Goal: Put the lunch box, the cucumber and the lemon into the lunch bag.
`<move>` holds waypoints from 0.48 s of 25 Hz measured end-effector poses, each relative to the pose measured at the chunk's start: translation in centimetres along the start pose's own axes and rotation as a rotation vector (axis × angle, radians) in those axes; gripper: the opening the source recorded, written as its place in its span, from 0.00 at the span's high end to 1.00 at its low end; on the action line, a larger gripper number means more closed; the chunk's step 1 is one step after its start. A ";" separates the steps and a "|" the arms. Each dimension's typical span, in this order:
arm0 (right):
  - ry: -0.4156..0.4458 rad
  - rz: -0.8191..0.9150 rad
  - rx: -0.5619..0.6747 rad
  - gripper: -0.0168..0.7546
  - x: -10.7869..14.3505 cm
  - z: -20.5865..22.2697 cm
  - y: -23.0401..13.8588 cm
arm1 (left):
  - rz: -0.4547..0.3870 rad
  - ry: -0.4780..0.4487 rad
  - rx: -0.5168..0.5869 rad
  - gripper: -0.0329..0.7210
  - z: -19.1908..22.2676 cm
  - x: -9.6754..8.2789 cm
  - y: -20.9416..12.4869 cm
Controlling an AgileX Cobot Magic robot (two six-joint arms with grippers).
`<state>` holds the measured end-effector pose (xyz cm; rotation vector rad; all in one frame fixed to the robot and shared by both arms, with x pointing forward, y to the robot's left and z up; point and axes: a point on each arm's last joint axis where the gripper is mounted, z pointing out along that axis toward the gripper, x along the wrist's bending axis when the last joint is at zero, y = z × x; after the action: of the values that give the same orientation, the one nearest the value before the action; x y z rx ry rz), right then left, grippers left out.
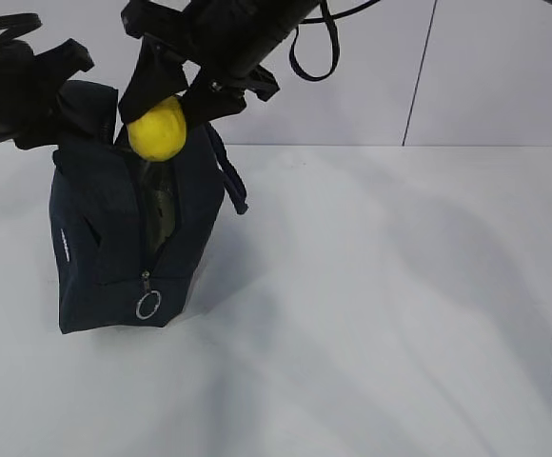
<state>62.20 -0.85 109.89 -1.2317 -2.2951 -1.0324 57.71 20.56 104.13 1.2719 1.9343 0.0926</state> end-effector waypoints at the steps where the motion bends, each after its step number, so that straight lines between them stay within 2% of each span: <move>1: -0.001 -0.002 -0.003 0.46 -0.2 0.2 0.0 | 0.000 0.000 0.000 0.95 0.0 0.0 0.0; 12: -0.025 -0.010 -0.099 0.46 -1.8 2.0 1.0 | 0.000 -0.001 -0.002 0.95 0.0 0.0 0.0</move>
<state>64.14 -0.05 107.98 -1.2787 -2.2960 -1.1532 57.73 20.56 104.14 1.2704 1.9332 0.0943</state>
